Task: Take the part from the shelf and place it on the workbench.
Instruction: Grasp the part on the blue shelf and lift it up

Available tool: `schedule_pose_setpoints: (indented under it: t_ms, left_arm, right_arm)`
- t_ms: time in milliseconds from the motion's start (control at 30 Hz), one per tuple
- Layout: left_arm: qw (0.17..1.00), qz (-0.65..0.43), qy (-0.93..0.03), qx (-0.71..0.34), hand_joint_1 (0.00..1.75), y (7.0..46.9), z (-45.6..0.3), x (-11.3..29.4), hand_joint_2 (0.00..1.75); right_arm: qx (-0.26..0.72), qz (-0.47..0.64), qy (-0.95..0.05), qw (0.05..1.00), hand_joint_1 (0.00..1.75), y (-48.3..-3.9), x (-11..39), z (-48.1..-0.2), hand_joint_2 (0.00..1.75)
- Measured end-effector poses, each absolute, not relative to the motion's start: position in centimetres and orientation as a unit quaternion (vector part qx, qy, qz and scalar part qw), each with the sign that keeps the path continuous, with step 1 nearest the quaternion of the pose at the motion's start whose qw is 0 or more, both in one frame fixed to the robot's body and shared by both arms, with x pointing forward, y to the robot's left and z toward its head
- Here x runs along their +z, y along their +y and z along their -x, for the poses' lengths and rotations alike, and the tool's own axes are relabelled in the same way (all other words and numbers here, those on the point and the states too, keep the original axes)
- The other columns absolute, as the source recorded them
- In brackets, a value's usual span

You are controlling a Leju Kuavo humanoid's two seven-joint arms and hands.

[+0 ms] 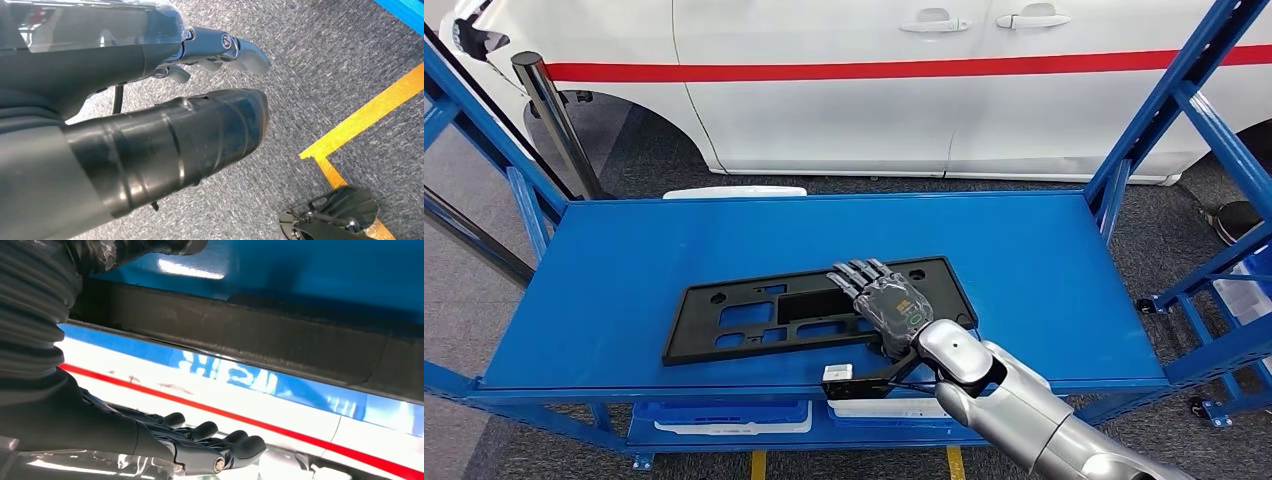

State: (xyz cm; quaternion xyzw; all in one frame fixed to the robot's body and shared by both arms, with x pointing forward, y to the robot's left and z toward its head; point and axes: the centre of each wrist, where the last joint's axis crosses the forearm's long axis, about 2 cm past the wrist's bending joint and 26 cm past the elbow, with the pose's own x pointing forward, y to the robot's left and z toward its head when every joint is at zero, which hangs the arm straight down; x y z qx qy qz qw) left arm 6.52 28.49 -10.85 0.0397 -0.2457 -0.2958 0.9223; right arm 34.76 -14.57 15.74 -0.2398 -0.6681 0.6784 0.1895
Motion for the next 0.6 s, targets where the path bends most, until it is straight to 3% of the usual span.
schedule_pose_setpoints:
  t_ms: [167, 200, 300, 367, 567, 600]
  left_arm:
    - [0.921, -0.04, -0.245, -0.298, 0.0, 28.5, -6.5, -10.8, 0.0]
    - [0.921, -0.04, -0.245, -0.299, 0.0, 28.5, -6.5, -10.8, 0.0]
    - [0.92, -0.039, -0.245, -0.302, 0.0, 28.5, -6.5, -10.8, 0.0]
    - [0.92, -0.038, -0.244, -0.304, 0.0, 28.5, -6.6, -10.8, 0.0]
    - [0.92, -0.033, -0.242, -0.307, 0.0, 28.4, -6.5, -10.8, 0.0]
    - [0.92, -0.033, -0.242, -0.307, 0.0, 28.4, -6.5, -10.8, 0.0]
  right_arm:
    - [0.679, 0.259, -0.665, 0.174, 0.0, -14.4, 15.4, -34.7, 1.75]
    - [0.679, 0.26, -0.664, 0.173, 0.1, -14.4, 15.4, -34.7, 1.75]
    - [0.682, 0.264, -0.661, 0.168, 0.89, -14.2, 15.1, -34.7, 1.75]
    - [0.682, 0.276, -0.658, 0.16, 1.22, -14.1, 14.9, -34.6, 1.75]
    - [0.688, 0.304, -0.644, 0.141, 1.29, -14.2, 14.1, -34.4, 1.75]
    - [0.689, 0.305, -0.642, 0.141, 1.37, -14.2, 14.0, -34.4, 1.75]
